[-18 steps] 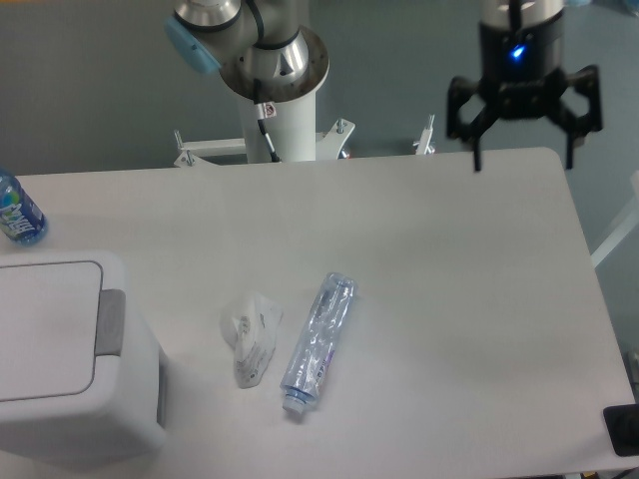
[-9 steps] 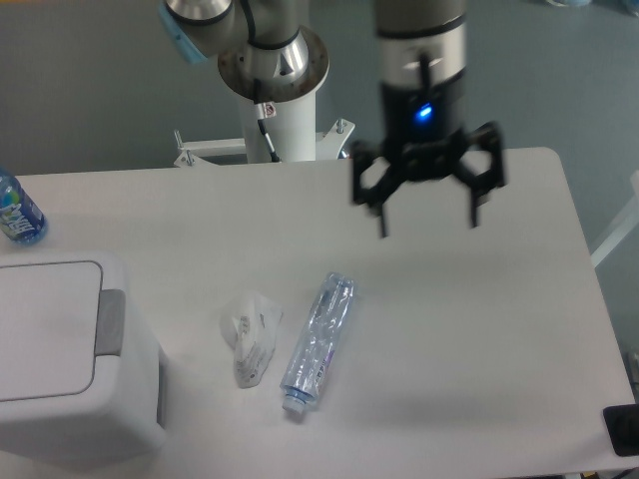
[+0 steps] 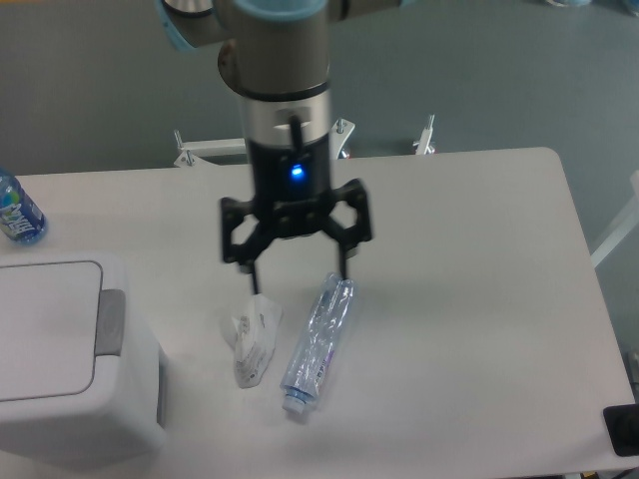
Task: Open the trash can
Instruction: 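Lower the gripper onto the lid edge of the white trash bin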
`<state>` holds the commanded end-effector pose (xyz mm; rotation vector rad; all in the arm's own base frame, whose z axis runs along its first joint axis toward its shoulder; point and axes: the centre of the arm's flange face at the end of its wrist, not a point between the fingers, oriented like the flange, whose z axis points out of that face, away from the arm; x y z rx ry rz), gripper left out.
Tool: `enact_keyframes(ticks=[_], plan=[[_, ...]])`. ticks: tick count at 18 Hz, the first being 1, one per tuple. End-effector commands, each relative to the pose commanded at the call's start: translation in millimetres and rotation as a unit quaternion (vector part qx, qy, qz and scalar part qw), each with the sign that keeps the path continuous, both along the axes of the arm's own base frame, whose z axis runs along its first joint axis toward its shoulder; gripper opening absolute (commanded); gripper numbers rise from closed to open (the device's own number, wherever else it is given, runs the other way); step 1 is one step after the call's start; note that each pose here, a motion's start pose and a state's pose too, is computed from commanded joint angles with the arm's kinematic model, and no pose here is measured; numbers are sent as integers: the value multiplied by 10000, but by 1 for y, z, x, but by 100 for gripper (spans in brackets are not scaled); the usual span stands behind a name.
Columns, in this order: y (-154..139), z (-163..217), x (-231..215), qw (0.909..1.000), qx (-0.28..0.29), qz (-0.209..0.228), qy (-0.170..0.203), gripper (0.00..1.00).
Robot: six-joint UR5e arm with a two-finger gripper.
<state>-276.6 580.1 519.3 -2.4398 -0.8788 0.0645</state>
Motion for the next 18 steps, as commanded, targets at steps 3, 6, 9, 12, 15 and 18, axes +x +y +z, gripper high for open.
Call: enact_keyframes(ticks=[3,6,9,12,15,18], plan=[[12,-6,21,9999,-18,-143,-78,100],[17,-9,33,9994,34,-264,-206,100],[24,-13,47,9985,108,-335,-411,100],[26,-14,53,9983,109,-359,-437,100],[28,-15,59,9982,123,-294,-510,100],[29,-19,60,9981,95,-280,-543,100]])
